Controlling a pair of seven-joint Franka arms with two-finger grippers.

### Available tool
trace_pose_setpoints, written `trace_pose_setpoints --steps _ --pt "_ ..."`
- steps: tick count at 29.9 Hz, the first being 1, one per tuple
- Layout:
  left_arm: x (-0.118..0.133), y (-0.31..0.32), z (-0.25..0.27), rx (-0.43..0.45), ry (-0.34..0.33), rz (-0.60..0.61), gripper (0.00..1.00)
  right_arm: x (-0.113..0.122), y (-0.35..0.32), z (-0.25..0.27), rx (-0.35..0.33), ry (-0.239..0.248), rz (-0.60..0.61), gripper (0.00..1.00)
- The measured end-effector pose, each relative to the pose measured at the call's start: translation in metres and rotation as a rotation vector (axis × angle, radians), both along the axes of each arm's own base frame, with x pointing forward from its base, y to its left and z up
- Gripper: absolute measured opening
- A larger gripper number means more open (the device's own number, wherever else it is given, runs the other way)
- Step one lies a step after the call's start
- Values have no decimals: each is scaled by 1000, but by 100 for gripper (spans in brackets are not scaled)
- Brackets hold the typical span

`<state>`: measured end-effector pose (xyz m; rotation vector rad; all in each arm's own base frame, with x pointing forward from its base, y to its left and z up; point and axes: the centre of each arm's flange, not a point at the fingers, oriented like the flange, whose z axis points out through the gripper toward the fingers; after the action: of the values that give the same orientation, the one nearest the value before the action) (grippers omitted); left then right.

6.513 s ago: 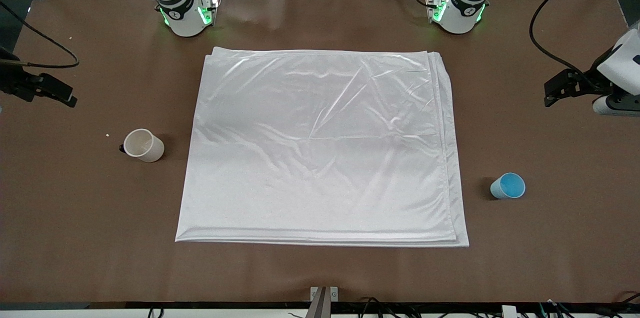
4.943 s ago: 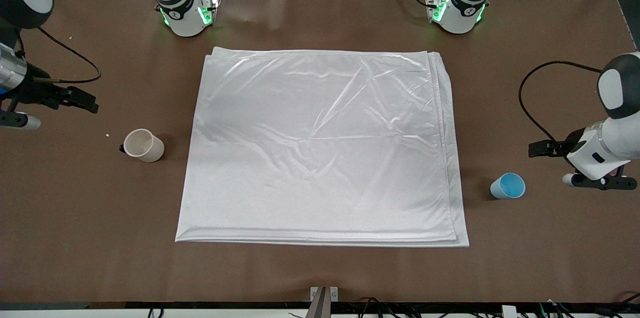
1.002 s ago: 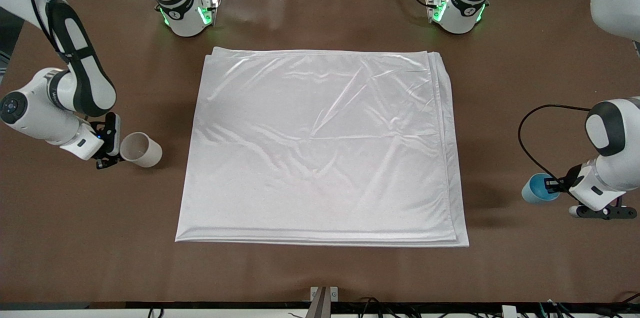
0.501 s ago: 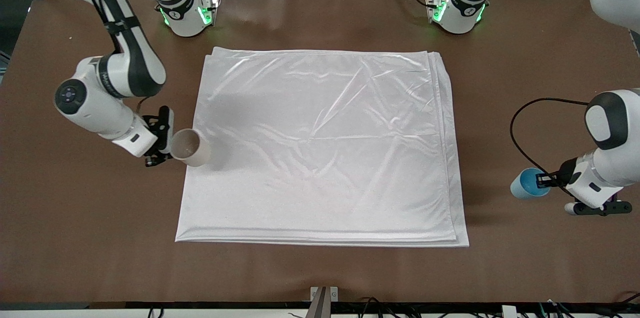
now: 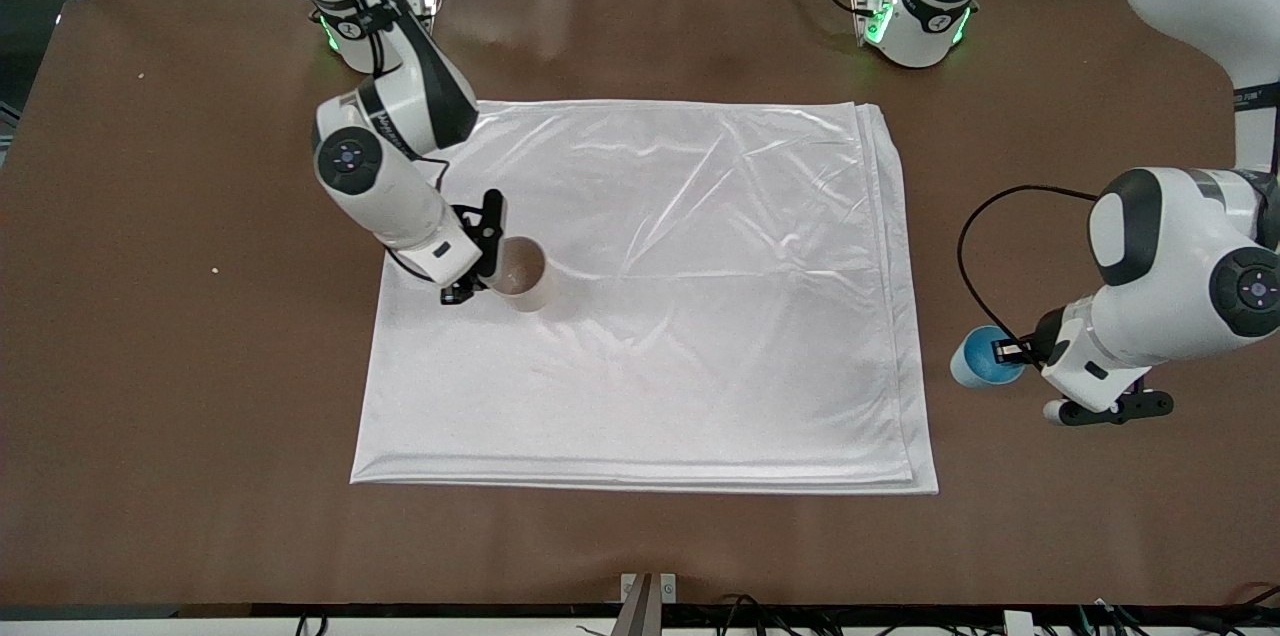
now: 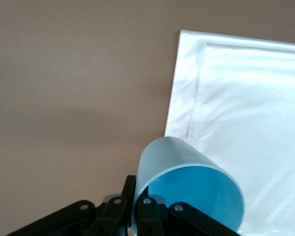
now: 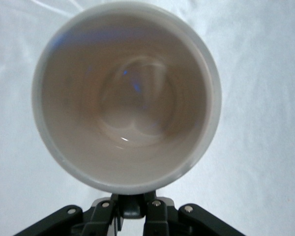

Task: Place blue cup into white mug on cloth

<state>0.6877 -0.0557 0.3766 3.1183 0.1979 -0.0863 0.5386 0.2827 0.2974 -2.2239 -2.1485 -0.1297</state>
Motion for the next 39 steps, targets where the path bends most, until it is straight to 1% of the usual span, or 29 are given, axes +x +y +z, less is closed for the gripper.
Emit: trace_pose_setpoints --steps 7,12,17,22,27,29,32,34,35,38,39 --pt "-8 -44 4 7 15 41 5 6 65 -26 -39 -21 -40 19" --pt "-16 -89 5 11 17 62 5 10 99 -57 -44 -9 -51 19" --pt "-30 -141 4 18 21 80 5 3 126 -79 -54 -1 -52 19" --pt "-42 -176 2 24 24 85 5 -4 140 -80 -54 -4 -41 19" --pt "-48 -193 1 26 28 89 5 -5 144 -78 -50 -9 -38 20" --pt "-51 -198 0 22 32 92 5 -3 144 -76 -49 -12 -40 26" --pt "-55 -209 -2 14 39 99 5 1 141 -74 -49 -18 -46 40" --pt "-58 -216 -4 14 43 102 5 5 138 -71 -48 -23 -54 49" --pt "-60 -220 -5 14 45 101 5 7 136 -68 -49 -24 -58 58" --pt "-64 -231 -8 17 50 103 5 14 129 -54 -61 -17 -74 72" --pt "-66 -235 -9 18 51 104 5 16 126 -46 -66 -13 -86 74"
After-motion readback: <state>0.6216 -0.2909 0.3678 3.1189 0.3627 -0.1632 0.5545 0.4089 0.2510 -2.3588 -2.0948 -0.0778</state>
